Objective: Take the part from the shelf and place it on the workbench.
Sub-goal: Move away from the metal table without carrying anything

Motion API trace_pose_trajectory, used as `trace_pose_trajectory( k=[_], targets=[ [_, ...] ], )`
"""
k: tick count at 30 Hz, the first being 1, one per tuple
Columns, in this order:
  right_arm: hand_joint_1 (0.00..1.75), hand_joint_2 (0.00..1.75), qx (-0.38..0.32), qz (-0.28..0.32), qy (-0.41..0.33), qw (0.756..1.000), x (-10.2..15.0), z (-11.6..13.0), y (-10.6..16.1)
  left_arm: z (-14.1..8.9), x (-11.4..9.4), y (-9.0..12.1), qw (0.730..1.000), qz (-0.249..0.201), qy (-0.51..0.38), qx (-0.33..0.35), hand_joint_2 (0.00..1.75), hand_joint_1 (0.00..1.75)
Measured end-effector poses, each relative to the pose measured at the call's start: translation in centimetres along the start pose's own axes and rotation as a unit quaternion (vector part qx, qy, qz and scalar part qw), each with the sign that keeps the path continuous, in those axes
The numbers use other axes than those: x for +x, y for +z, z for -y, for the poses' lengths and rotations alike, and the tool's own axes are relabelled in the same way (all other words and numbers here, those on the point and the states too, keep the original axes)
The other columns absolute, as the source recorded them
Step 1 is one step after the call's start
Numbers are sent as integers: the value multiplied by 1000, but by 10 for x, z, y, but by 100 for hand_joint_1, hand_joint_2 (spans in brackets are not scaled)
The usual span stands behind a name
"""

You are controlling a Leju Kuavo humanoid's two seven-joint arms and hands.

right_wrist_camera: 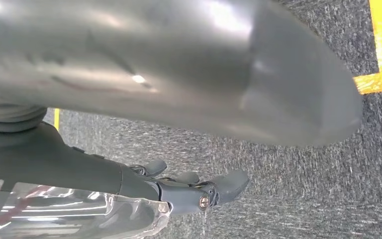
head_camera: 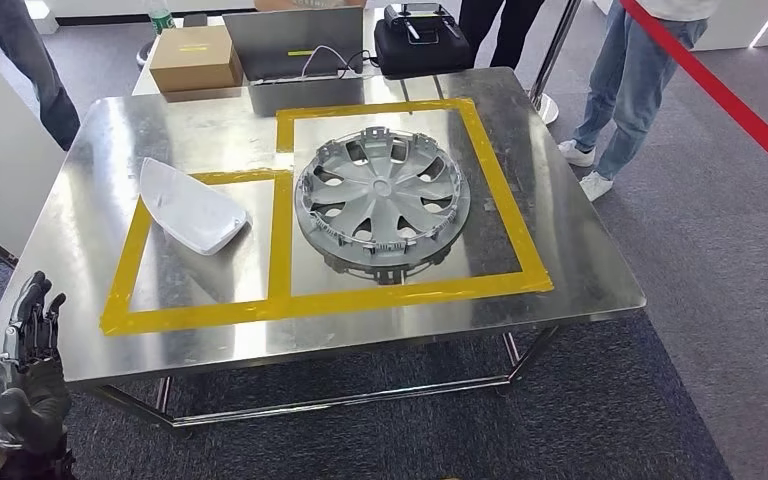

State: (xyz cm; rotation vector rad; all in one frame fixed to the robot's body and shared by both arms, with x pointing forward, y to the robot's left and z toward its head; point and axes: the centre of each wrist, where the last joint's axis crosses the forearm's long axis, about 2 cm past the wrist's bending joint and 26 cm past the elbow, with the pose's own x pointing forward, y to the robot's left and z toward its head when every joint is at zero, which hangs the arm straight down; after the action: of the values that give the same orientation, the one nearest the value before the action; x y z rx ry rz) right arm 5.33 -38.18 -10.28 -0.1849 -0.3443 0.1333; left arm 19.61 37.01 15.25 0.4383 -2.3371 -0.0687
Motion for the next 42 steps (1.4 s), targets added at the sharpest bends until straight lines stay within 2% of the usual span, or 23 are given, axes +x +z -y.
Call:
trace_pose_trajectory(
  k=[6,16,25,34,37,42],
  targets=[
    [0,0,0,0,4,1000,2,1,0,-2,-5,16,999,-31,3,-10,0,0],
    [0,0,5,-5,9,1000,3,-2,-1,-1,-22,61,989,-131,-9,-75,0,0],
    [0,0,5,-6,-2,1000,0,-3,0,17,-49,137,952,-285,-6,-112,0,0],
    [0,0,6,-12,-7,1000,-1,-6,0,16,-59,215,885,-439,-16,-152,0,0],
    [0,0,11,-17,-8,1000,-1,-10,1,15,-57,247,847,-506,-29,-163,0,0],
    [0,0,25,-22,0,999,0,-16,1,26,-55,286,758,-633,-47,-149,0,0]
  ],
)
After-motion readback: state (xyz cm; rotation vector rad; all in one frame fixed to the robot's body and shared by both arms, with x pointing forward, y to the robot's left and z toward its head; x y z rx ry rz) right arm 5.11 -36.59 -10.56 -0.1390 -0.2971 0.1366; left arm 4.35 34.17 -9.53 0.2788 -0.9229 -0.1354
